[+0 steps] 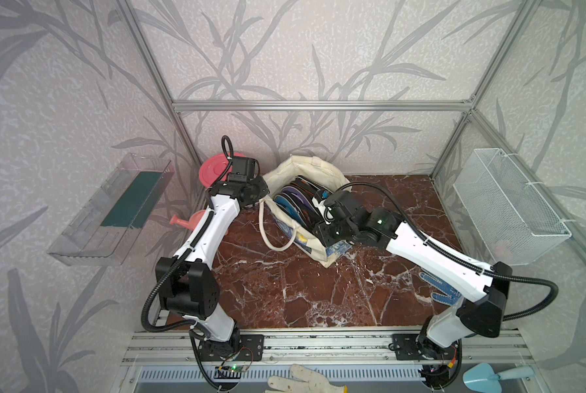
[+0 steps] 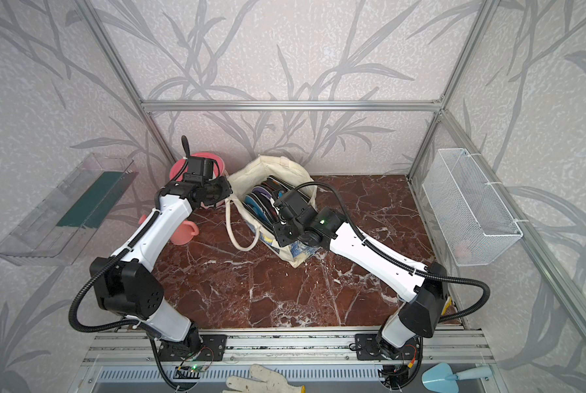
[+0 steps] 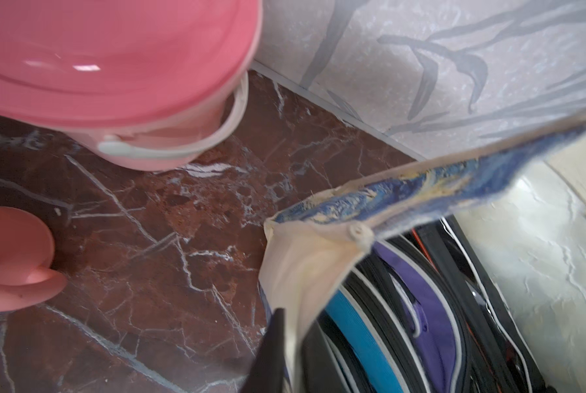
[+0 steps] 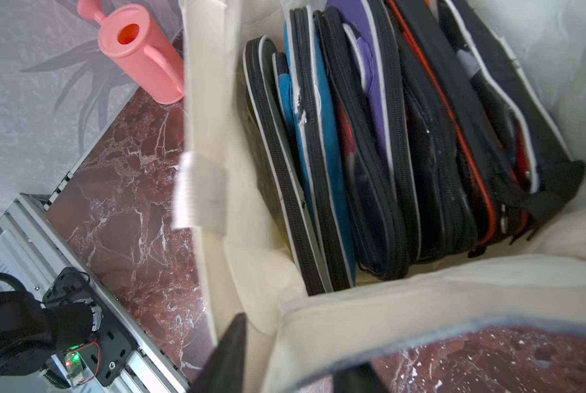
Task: Remove the ping pong set from the canvas bag
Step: Move the canvas bag to the center of the board.
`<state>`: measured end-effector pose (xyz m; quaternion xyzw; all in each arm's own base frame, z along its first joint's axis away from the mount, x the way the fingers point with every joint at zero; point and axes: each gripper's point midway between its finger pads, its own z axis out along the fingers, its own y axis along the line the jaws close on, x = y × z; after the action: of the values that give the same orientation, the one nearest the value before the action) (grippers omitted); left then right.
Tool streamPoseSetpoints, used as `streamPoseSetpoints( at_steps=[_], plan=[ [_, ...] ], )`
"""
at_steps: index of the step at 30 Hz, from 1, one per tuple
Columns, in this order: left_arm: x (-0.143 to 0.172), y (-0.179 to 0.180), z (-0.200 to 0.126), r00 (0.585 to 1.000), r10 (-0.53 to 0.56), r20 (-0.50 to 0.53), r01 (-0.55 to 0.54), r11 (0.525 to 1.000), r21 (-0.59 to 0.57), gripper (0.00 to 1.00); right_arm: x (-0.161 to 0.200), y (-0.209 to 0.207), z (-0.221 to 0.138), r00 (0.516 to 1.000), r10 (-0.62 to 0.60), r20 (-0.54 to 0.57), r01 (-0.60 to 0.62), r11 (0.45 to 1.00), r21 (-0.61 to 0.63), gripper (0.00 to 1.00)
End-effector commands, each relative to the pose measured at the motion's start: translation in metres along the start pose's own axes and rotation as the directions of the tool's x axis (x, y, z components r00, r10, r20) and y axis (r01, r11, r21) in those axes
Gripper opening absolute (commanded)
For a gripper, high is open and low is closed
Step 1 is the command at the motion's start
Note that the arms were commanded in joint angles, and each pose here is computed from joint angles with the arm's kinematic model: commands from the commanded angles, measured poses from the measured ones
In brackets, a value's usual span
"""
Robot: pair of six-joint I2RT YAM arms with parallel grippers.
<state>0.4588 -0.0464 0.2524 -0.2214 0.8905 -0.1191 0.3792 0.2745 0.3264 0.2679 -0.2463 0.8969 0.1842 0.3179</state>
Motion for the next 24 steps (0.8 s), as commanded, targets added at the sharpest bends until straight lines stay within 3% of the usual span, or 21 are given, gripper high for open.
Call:
streamPoseSetpoints(
  at_steps=[1, 4, 5, 8, 12, 19, 24],
  plan=[
    [-0.052, 0.004, -0.04, 0.979, -0.064, 0.195, 0.063, 0.998, 0.008, 0.65, -0.002, -0.024, -0.042, 1.0, -0.016, 0.014, 0.014, 0.997, 0.077, 0.77],
    [-0.046, 0.007, -0.059, 0.976, -0.079, 0.202, 0.076, 0.997, 0.024, 0.87, -0.005, -0.044, -0.059, 1.0, 0.005, 0.03, -0.008, 0.993, 0.117, 0.86],
    [-0.044, 0.008, -0.066, 0.976, -0.076, 0.205, 0.072, 0.997, 0.029, 0.88, -0.007, -0.05, -0.064, 0.999, 0.012, 0.036, -0.017, 0.991, 0.13, 0.87],
    [-0.031, 0.013, -0.089, 0.978, -0.051, 0.2, 0.044, 0.998, 0.038, 0.9, -0.012, -0.075, -0.077, 0.997, 0.036, 0.062, -0.047, 0.983, 0.177, 0.91],
    [0.0, 0.035, -0.118, 0.981, -0.09, 0.169, 0.091, 0.996, 0.0, 0.89, -0.022, -0.111, -0.078, 0.993, 0.09, 0.082, -0.106, 0.97, 0.22, 0.91],
    [0.054, 0.049, -0.143, 0.974, -0.185, 0.133, 0.181, 0.983, 0.045, 0.86, -0.049, -0.142, -0.041, 0.982, 0.157, 0.105, -0.176, 0.963, 0.205, 0.93],
    [0.074, 0.031, -0.141, 0.966, -0.226, 0.124, 0.209, 0.969, 0.132, 0.85, -0.074, -0.145, -0.017, 0.977, 0.181, 0.115, -0.198, 0.968, 0.155, 0.91]
  ],
)
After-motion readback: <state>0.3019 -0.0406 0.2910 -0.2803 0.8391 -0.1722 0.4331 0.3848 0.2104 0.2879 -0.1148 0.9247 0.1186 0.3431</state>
